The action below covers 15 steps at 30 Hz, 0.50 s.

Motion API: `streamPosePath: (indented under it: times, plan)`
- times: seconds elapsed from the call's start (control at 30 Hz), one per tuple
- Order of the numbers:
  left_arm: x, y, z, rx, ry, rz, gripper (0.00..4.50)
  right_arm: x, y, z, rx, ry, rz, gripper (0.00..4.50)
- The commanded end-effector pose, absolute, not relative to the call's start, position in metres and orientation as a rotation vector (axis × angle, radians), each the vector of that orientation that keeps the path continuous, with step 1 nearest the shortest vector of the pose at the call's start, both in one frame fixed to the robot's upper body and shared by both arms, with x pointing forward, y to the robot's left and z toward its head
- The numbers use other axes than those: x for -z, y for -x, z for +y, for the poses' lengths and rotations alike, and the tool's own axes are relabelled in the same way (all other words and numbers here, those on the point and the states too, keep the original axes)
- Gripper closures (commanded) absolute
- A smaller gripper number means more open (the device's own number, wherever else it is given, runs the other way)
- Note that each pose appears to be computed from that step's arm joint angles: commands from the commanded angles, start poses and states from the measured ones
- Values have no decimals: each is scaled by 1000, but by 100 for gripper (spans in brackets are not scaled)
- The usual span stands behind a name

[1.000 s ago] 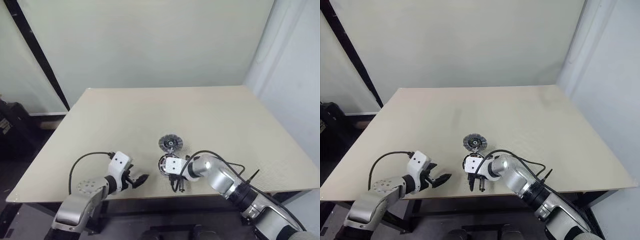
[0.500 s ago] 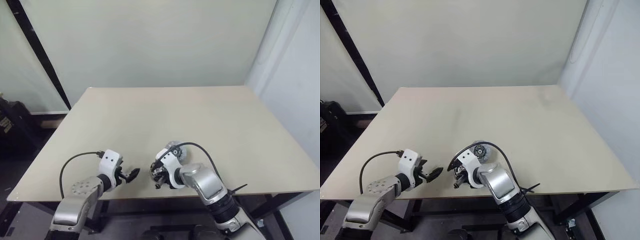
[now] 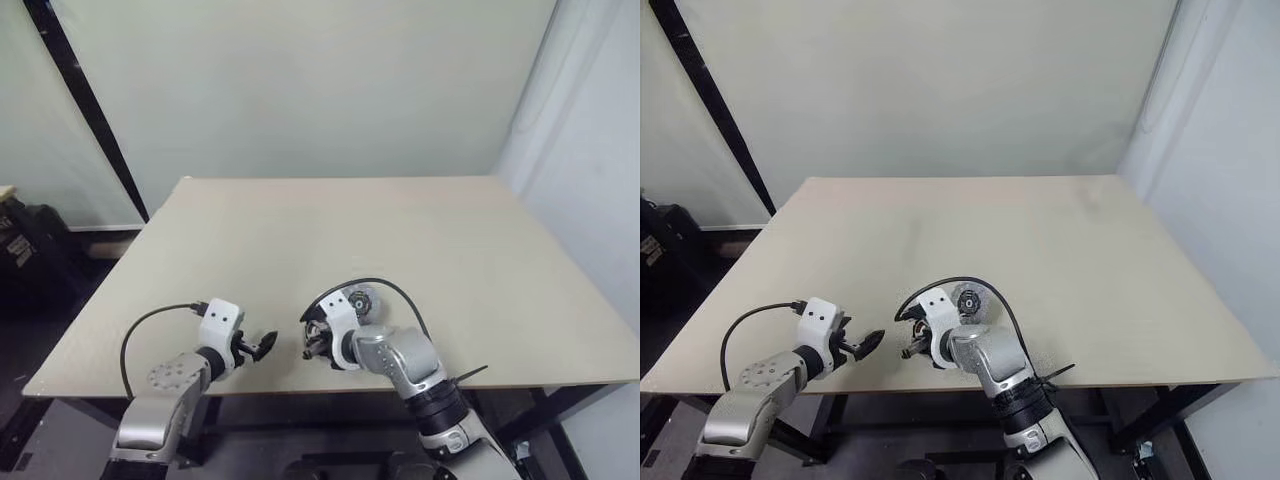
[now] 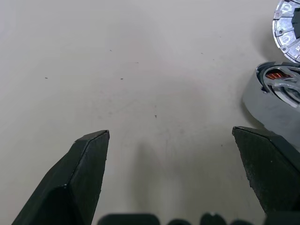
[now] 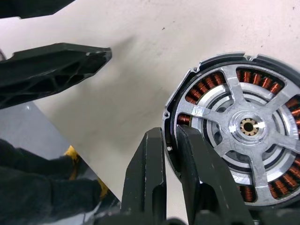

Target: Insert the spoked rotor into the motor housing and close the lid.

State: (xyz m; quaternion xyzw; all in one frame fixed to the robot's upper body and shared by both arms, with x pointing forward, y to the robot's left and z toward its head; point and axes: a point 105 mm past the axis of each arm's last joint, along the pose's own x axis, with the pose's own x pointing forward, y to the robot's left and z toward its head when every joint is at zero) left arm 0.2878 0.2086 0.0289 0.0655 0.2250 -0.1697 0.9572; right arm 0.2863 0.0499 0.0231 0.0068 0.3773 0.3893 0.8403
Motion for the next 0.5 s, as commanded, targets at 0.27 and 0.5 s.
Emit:
streamPosePath:
  times: [0.27, 0.5]
  plan:
    - [-43, -297, 205, 356, -166, 403, 0, -45, -266, 91, -1002, 49, 694, 312]
    - [-44, -301, 201, 370, -169, 402, 0, -61, -266, 92, -1053, 102, 603, 77]
